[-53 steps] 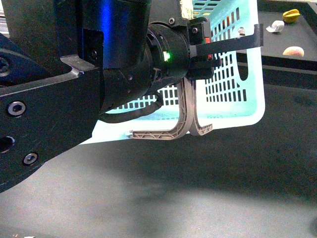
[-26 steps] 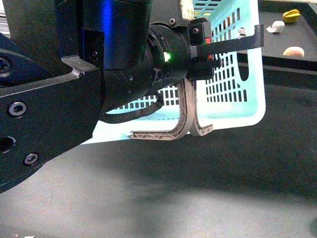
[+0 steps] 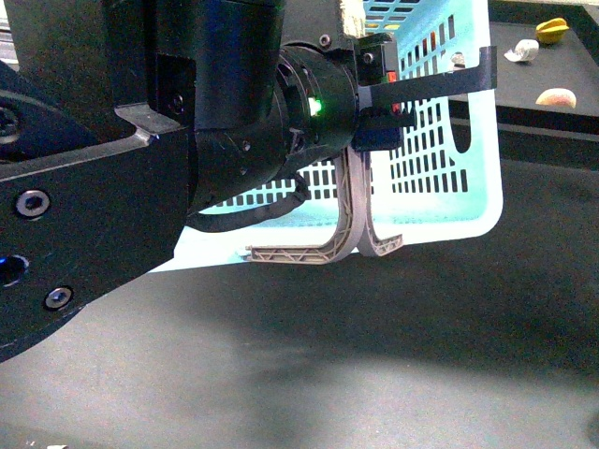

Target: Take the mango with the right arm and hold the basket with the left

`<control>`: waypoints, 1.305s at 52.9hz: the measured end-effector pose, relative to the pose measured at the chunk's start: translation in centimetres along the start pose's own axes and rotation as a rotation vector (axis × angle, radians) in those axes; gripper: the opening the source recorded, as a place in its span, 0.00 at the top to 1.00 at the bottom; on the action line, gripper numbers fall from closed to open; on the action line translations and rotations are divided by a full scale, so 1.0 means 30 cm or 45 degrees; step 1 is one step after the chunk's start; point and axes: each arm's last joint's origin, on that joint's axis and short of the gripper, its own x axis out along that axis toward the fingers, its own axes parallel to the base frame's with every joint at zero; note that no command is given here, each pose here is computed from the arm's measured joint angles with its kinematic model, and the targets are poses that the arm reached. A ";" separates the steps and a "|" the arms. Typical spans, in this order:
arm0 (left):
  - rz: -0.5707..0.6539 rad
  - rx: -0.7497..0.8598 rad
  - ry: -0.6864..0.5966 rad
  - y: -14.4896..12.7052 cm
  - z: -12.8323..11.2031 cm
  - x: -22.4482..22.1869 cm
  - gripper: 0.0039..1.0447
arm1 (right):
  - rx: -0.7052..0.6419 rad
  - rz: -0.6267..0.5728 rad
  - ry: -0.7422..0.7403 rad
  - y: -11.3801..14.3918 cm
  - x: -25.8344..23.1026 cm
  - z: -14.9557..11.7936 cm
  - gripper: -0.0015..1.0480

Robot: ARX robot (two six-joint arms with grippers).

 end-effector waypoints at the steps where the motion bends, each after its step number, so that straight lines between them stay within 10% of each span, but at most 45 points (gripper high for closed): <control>1: 0.000 0.000 0.000 0.000 0.000 0.000 0.96 | 0.003 -0.006 0.005 -0.005 0.010 0.000 0.08; 69: 0.002 0.001 0.000 0.001 0.000 0.000 0.96 | 0.382 -0.515 0.568 -0.257 0.748 -0.432 0.08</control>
